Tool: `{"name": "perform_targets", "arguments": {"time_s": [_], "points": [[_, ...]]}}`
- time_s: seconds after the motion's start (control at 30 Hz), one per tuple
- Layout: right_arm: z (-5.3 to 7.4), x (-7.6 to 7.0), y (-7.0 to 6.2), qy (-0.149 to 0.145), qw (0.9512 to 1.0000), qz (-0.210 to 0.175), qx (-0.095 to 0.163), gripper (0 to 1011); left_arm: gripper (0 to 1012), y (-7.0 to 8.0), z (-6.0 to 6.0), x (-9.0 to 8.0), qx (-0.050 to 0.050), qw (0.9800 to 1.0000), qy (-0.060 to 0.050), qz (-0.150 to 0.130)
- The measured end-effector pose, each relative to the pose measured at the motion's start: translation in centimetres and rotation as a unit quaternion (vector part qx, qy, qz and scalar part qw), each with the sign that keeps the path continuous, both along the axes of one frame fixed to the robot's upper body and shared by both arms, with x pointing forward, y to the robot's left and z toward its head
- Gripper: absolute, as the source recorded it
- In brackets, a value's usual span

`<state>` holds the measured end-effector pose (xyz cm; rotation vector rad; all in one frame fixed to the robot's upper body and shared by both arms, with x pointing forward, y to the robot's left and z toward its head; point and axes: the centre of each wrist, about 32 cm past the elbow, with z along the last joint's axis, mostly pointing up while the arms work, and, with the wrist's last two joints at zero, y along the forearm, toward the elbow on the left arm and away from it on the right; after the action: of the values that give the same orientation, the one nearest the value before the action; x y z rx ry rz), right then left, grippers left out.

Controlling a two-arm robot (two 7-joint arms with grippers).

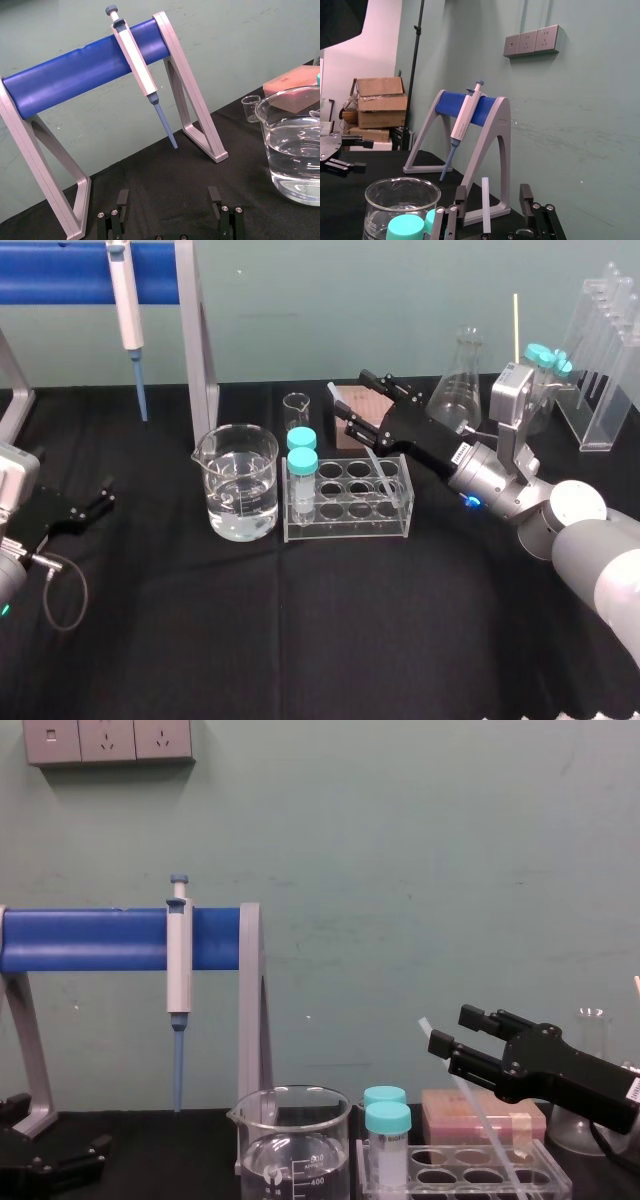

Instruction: Pick up the stirring rod with one hand, then place it down.

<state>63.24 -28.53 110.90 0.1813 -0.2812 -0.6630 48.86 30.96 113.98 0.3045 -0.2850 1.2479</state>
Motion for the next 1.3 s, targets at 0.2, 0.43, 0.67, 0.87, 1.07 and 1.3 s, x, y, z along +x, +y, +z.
{"name": "perform_targets", "arguments": {"time_s": [0.2, 0.43, 0.67, 0.87, 1.07, 1.3], "points": [[0.0, 0.0, 0.0, 0.0, 1.0, 0.0, 0.0, 821, 1000, 0.0, 0.0, 0.0, 0.0, 1.0, 0.0, 0.0], [0.0, 0.0, 0.0, 0.0, 1.0, 0.0, 0.0, 1003, 1000, 0.0, 0.0, 0.0, 0.0, 1.0, 0.0, 0.0], [0.9, -0.5, 0.2, -0.009, 0.9999, -0.009, -0.002, 1003, 1000, 0.0, 0.0, 0.0, 0.0, 1.0, 0.0, 0.0], [2.0, -1.4, 0.5, -0.015, 0.9997, -0.019, 0.009, 1003, 1000, 0.0, 0.0, 0.0, 0.0, 1.0, 0.0, 0.0], [3.6, -3.0, 0.9, -0.012, 0.998, -0.048, 0.038, 1003, 1000, 0.0, 0.0, 0.0, 0.0, 1.0, 0.0, 0.0], [4.6, -4.7, 1.3, 0.017, 0.9934, -0.089, 0.07, 1003, 1000, 0.0, 0.0, 0.0, 0.0, 1.0, 0.0, 0.0]]}}
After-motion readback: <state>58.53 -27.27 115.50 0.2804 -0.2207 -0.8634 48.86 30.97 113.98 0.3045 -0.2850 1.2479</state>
